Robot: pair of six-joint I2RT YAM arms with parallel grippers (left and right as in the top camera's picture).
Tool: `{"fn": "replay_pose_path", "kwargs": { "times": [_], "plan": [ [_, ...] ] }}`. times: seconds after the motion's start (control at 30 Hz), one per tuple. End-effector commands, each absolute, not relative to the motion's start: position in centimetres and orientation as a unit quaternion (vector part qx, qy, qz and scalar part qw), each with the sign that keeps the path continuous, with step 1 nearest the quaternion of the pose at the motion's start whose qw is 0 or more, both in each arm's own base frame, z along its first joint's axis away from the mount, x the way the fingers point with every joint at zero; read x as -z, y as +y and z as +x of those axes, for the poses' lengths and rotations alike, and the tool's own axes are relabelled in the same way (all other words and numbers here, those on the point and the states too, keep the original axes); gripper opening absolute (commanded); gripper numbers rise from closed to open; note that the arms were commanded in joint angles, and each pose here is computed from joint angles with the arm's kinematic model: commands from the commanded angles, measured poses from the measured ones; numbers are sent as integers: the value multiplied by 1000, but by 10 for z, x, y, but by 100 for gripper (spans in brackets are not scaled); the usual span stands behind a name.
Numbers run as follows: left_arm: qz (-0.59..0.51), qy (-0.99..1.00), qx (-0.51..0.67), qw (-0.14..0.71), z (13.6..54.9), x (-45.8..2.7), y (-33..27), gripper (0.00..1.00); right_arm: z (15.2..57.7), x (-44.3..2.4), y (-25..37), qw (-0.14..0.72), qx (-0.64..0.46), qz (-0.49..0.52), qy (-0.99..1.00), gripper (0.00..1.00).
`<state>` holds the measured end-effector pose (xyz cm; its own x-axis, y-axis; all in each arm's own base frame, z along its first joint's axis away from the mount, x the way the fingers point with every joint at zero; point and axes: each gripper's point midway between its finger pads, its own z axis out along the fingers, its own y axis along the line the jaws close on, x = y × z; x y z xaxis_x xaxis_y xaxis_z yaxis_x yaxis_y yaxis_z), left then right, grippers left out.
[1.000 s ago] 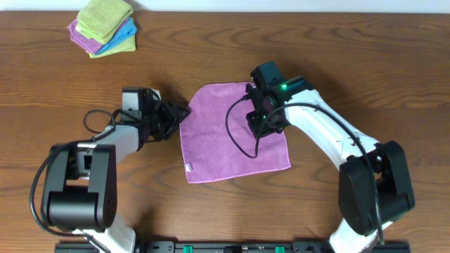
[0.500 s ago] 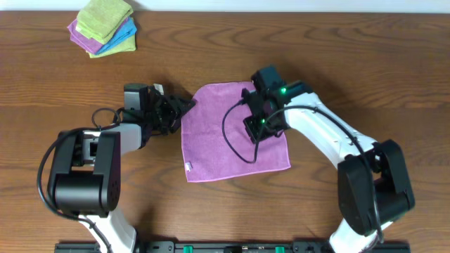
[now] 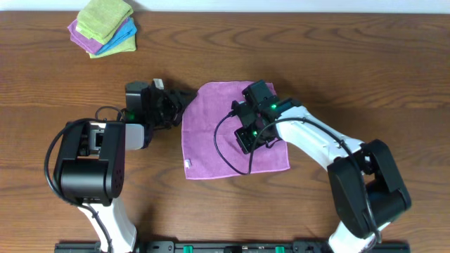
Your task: Fold the cloth
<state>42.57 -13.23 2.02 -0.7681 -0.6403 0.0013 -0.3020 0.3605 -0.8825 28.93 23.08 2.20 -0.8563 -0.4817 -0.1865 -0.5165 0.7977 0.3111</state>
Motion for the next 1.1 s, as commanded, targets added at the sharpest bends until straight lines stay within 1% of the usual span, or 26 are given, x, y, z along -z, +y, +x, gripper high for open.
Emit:
{"fn": "replay_pose_path", "kwargs": {
  "times": [0.0, 0.13, 0.4, 0.53, 0.77, 0.93, 1.07],
  "plan": [
    [-350, 811, 438, 165, 419, 18, -118, 61, 275, -16, 239, 35, -184, -268, 945, 2],
    [-348, 811, 442, 161, 418, 19, -124, 62, 269, -8, 247, 37, -187, -273, 943, 2],
    [-329, 810, 469, 126, 418, 27, -158, 62, 280, -11, 254, 64, -194, -278, 939, 2],
    [-331, 805, 477, 127, 424, 29, -164, 63, 280, -4, 252, 60, -186, -277, 941, 2],
    [-320, 796, 492, 147, 443, 14, -166, 63, 264, 34, 248, -3, -183, -260, 948, 2],
    [-299, 790, 508, 166, 460, -4, -166, 63, 264, 39, 248, -4, -181, -257, 949, 2],
    [-274, 783, 524, 192, 478, -23, -152, 61, 263, 40, 245, -8, -176, -256, 950, 2]
  ]
}}
